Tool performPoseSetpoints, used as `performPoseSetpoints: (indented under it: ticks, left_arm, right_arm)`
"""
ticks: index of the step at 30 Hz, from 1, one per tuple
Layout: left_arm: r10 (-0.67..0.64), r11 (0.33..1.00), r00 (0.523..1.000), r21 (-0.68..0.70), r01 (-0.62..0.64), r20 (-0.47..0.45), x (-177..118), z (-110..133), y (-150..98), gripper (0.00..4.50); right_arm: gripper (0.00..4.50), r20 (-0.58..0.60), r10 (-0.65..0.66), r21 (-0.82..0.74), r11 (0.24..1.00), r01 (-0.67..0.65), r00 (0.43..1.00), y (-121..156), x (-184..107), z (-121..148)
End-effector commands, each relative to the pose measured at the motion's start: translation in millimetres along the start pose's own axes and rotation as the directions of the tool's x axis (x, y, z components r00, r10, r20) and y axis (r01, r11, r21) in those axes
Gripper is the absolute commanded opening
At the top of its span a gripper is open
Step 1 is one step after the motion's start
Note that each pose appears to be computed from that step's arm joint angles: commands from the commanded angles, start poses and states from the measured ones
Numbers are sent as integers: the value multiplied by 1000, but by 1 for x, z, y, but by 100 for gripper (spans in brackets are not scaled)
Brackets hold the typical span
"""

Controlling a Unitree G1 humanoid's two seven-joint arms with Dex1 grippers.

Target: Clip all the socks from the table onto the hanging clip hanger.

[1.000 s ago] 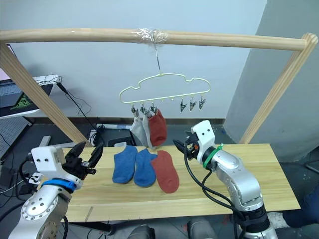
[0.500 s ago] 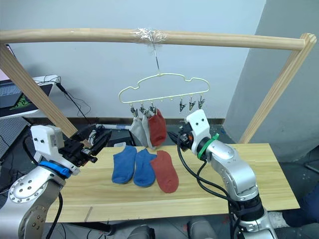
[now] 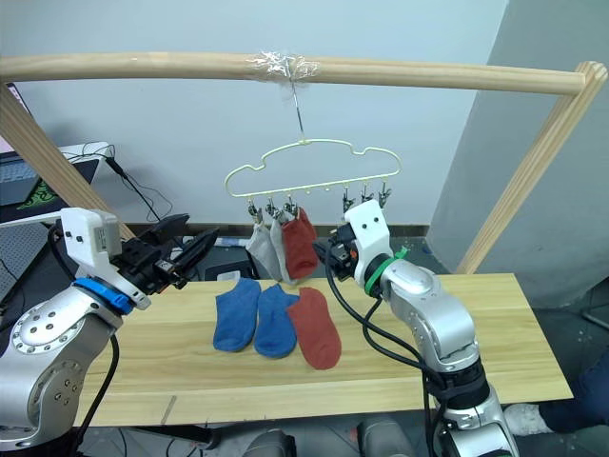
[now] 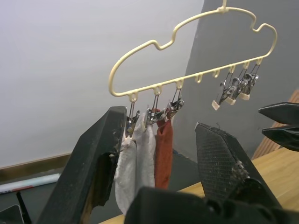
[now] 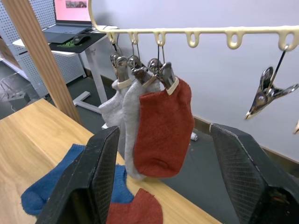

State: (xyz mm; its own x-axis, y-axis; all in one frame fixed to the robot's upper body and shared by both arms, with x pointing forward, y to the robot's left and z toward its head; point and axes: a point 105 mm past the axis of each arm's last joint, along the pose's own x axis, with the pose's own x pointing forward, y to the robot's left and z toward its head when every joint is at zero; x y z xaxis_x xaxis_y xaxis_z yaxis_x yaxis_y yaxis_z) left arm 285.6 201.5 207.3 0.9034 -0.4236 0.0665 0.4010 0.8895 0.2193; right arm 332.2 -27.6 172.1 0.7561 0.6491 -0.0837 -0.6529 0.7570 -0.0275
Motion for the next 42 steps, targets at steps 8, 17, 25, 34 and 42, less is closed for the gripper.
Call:
performPoseSetpoints:
  ticks: [8,17,25,34,42]
  left_arm:
    - [-48,999,998,12,48,42,8,10,-10,270]
    - [-111,994,994,18,111,21,12,4,-11,270]
    - [-134,991,990,22,133,34,17,3,-11,270]
    - [-168,986,985,12,167,39,22,4,-18,270]
    - [-214,977,976,5,214,40,28,6,-25,270]
  right_arm:
    - [321,32,-43,-14,999,43,999,-5,9,12]
    - [321,-5,-148,13,989,148,989,-17,12,9]
    - [321,-5,-223,60,973,223,975,-21,25,19]
    - [321,-43,-294,75,952,297,955,-29,34,17]
    - [321,-54,-348,93,932,351,936,-35,42,17]
